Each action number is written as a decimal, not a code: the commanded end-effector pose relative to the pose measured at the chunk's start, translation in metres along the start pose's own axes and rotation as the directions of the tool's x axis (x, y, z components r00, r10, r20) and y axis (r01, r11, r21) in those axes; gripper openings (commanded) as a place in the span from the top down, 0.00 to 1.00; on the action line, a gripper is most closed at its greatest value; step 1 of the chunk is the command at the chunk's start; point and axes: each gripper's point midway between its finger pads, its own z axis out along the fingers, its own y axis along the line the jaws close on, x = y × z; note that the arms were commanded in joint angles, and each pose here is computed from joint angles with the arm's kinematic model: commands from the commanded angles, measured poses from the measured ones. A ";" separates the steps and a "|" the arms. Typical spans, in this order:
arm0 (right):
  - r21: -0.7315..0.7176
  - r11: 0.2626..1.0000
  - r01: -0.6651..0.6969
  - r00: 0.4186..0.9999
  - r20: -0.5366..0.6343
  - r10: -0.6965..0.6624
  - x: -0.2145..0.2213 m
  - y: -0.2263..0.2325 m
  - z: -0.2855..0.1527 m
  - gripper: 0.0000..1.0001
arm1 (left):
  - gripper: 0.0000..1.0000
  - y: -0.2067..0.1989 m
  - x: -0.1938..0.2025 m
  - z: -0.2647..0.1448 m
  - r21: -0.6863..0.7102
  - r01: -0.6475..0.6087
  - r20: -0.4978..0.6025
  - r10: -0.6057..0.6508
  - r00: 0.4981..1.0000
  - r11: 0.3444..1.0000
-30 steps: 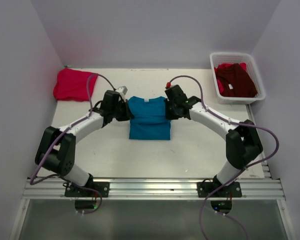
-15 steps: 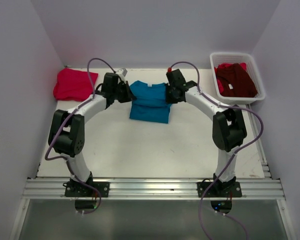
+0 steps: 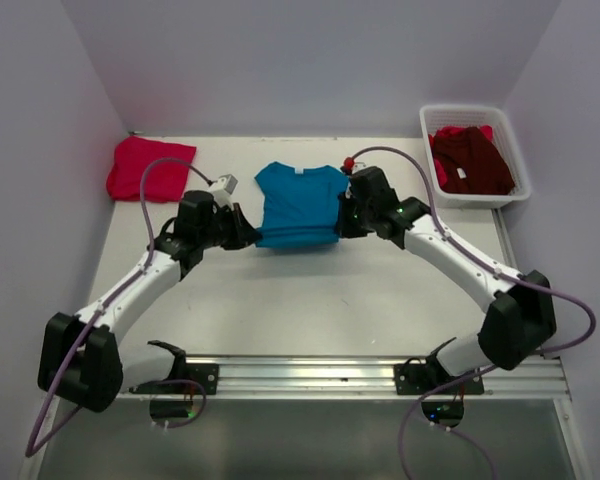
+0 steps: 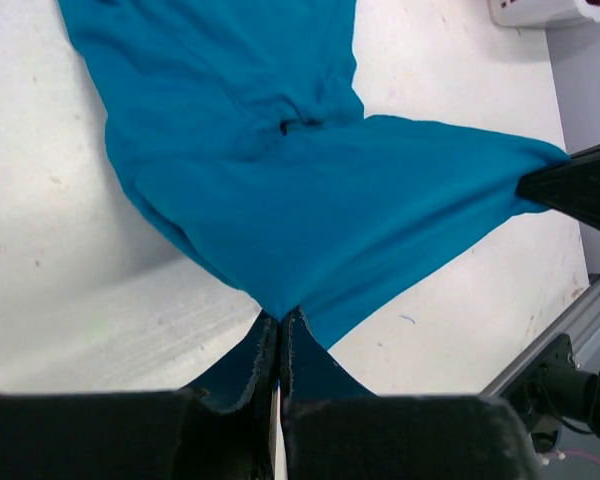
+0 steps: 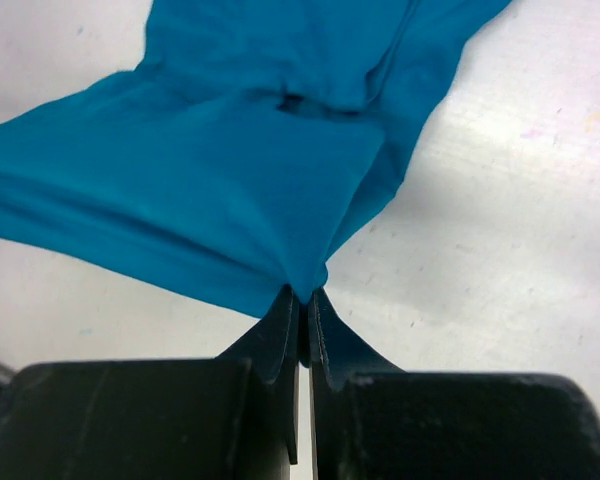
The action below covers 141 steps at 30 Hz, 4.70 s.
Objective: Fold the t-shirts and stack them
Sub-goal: Fold the tshirt, then neatly place the folded tshirt to the corner
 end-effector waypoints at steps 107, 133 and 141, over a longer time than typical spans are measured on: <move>-0.162 0.980 -0.115 0.990 -0.104 0.099 0.019 -0.001 0.057 1.00 | 0.21 0.037 -0.060 0.076 -0.072 -0.144 0.126 0.152 0.980 0.987; 0.118 0.977 -0.176 0.947 -0.249 0.201 0.066 -0.038 0.144 1.00 | 0.22 0.087 0.046 0.098 -0.101 -0.021 -0.104 0.010 0.994 0.995; 0.148 0.975 -0.164 0.934 -0.295 0.202 0.093 -0.044 0.149 1.00 | 0.22 0.095 0.024 0.117 -0.152 -0.050 -0.094 0.036 0.995 0.987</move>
